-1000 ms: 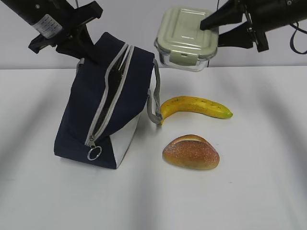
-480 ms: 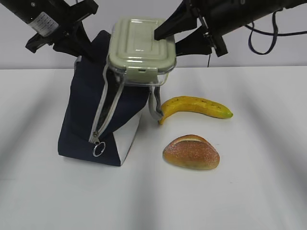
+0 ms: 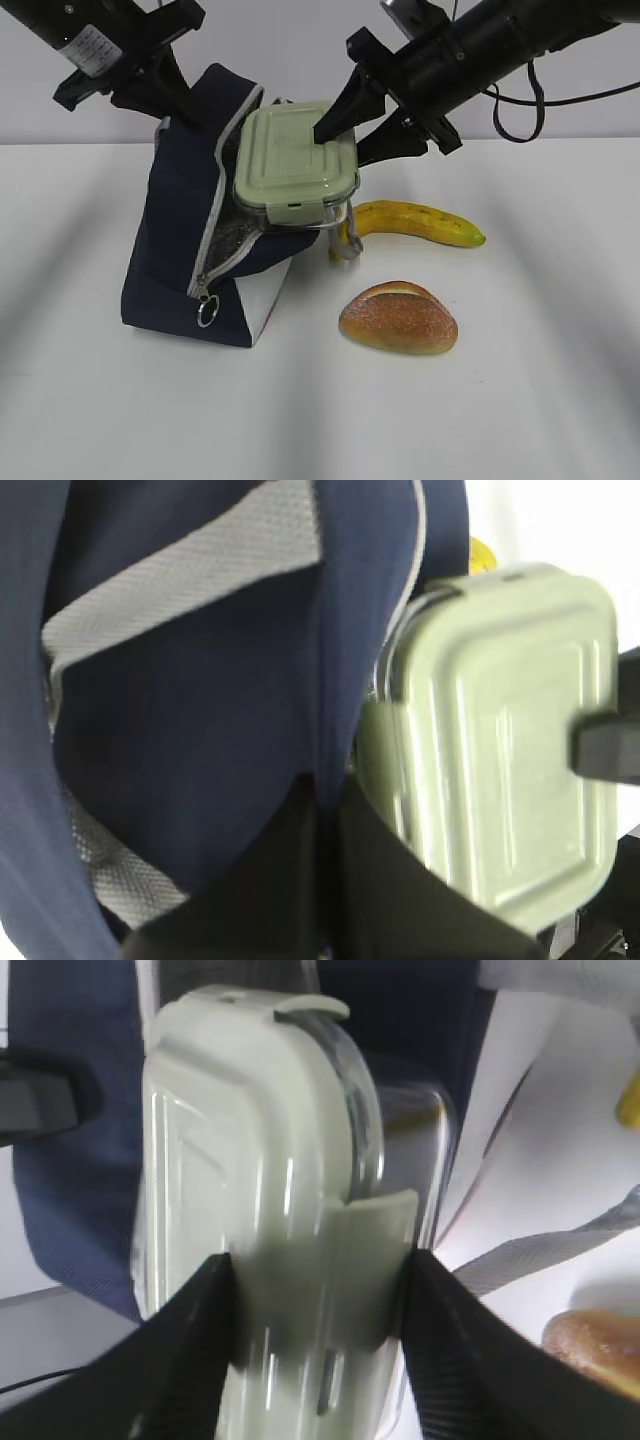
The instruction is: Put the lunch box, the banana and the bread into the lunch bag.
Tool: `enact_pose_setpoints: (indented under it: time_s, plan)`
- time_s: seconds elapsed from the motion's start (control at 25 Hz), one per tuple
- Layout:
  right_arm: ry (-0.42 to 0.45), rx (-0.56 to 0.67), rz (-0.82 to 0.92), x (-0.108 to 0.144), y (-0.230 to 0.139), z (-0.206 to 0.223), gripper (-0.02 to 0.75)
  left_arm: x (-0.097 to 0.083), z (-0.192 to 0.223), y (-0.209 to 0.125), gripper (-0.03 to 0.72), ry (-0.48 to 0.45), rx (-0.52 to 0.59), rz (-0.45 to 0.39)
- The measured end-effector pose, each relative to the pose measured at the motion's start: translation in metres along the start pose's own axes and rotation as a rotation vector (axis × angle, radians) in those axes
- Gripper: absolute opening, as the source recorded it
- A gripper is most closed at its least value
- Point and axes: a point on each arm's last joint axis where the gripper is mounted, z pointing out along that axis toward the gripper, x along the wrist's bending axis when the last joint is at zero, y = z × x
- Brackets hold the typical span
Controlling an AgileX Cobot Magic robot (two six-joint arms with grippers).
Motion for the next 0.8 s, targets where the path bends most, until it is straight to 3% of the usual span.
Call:
enact_pose_setpoints:
  time_s: [0.32, 0.48, 0.8]
  plan:
    - [-0.170, -0.062, -0.046, 0.021, 0.011, 0.009, 0.366, 0.000, 0.000, 0.000, 0.000, -0.004, 0.000, -0.002]
    - [-0.187, -0.063, -0.067, 0.037, 0.008, 0.022, 0.366, 0.000, 0.000, 0.000, 0.000, -0.005, 0.000, -0.002]
    - [-0.182, -0.035, -0.071, 0.047, 0.008, 0.060, 0.366, 0.000, 0.000, 0.000, 0.000, -0.005, 0.000, -0.003]
